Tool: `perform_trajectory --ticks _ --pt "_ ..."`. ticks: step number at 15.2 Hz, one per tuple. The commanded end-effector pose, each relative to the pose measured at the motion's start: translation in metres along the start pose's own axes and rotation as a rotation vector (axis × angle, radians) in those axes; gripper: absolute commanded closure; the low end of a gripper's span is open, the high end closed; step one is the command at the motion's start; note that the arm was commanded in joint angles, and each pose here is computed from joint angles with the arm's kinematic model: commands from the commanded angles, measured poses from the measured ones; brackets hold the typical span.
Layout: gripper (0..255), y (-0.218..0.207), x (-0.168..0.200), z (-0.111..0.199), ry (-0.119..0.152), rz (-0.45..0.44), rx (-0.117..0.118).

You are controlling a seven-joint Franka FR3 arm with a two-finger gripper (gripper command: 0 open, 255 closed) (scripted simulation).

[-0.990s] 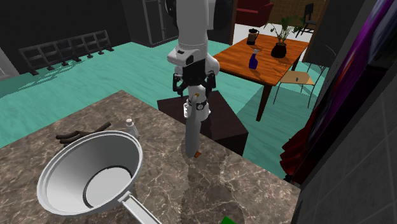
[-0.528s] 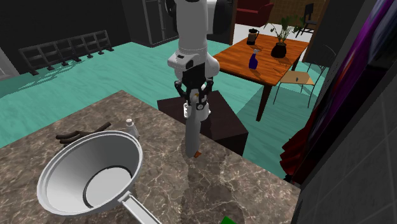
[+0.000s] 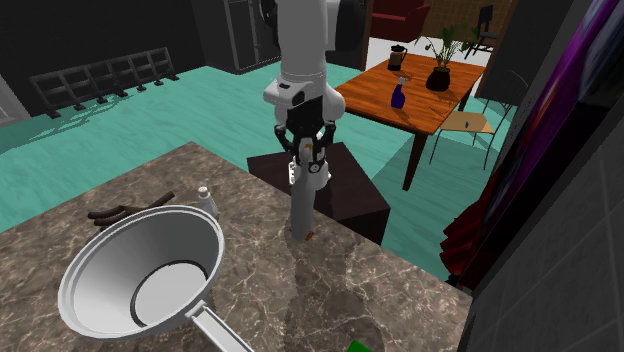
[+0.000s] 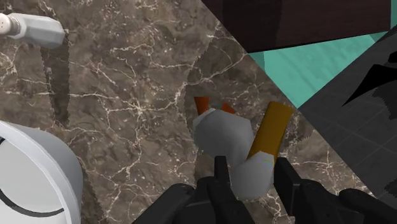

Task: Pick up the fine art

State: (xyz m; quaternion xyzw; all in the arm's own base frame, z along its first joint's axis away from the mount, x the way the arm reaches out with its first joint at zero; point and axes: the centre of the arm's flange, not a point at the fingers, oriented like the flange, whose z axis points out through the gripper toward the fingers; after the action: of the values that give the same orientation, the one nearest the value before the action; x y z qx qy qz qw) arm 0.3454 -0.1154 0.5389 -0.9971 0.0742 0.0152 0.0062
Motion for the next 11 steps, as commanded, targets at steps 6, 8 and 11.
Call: perform_trajectory --ticks 6,8,11 --pt "255 0.000 -0.001 -0.036 0.000 0.000 0.000" --pt "255 0.000 -0.001 -0.046 0.000 0.000 0.000" --pt "255 -0.001 -0.002 -0.062 0.000 0.000 0.000"
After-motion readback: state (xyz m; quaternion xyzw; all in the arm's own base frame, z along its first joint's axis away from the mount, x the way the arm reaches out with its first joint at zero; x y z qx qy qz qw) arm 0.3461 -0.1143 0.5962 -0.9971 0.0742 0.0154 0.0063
